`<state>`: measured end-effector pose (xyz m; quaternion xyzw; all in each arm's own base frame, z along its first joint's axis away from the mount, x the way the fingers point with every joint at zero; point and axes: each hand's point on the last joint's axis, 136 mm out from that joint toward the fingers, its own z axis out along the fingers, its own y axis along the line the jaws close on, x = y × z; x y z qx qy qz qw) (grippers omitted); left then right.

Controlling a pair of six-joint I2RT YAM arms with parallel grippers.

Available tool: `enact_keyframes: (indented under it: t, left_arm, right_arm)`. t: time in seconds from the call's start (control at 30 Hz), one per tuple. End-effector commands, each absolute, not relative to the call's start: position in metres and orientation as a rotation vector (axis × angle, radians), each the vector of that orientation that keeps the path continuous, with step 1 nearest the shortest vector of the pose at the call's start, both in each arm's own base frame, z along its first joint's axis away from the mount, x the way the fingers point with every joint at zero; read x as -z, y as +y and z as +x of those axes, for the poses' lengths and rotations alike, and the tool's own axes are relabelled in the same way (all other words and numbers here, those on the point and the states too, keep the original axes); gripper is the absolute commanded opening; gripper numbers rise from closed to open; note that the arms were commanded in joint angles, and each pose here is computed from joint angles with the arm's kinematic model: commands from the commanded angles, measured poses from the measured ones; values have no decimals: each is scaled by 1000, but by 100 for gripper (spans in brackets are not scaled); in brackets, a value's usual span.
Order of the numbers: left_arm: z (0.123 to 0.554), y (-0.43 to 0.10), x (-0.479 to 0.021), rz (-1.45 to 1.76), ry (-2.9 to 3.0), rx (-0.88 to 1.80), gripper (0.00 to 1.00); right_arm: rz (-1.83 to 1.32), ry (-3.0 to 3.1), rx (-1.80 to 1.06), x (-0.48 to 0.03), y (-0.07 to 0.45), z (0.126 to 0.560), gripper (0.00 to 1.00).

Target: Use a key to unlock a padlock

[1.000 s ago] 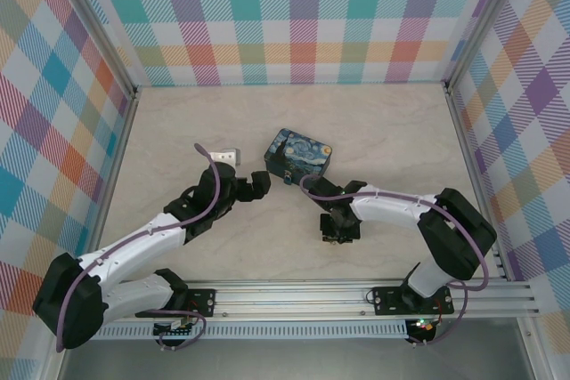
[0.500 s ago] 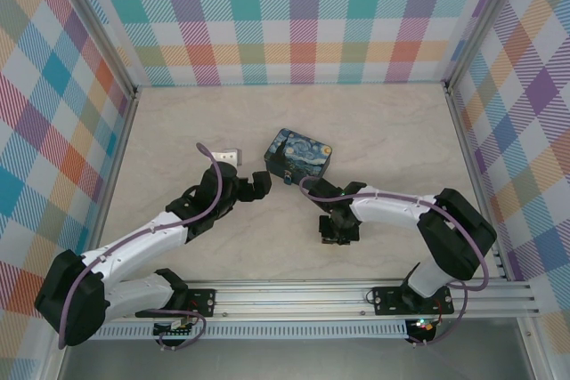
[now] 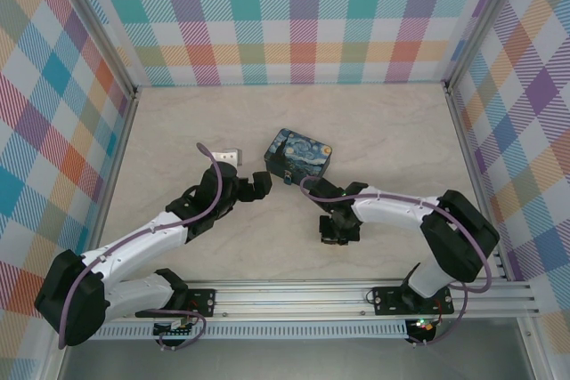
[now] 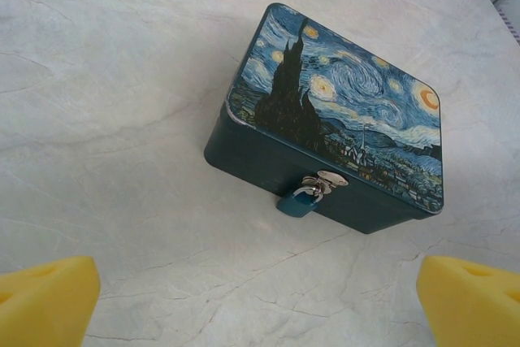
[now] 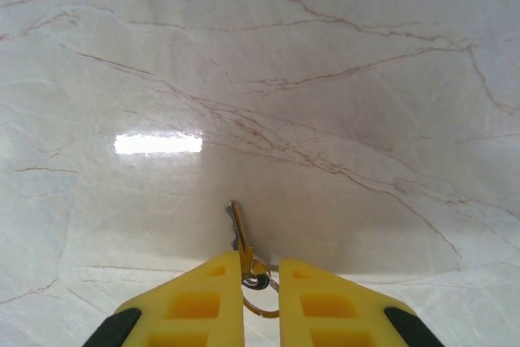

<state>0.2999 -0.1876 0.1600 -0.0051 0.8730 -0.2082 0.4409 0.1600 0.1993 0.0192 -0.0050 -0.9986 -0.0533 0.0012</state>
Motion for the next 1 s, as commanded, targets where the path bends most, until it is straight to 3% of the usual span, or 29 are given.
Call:
enact_keyframes:
  t: [0.0,0.33,0.6,0.97]
  left_arm:
    - [306,-192,-175,-31,2137,559,100]
    - [307,-209,-180,-96,2138,712,100]
    - [307,-206,-177,-91,2146,686,100]
    - [306,-202,-176,-92,2144,662,100]
  right_arm:
    - [29,-3184,163,-31,194,162,14]
    - [112,-3270,228,-48,200,177,12]
    - [191,-3194,278,-40,213,169,30]
    - [224,-3128,207,-21,220,158,25]
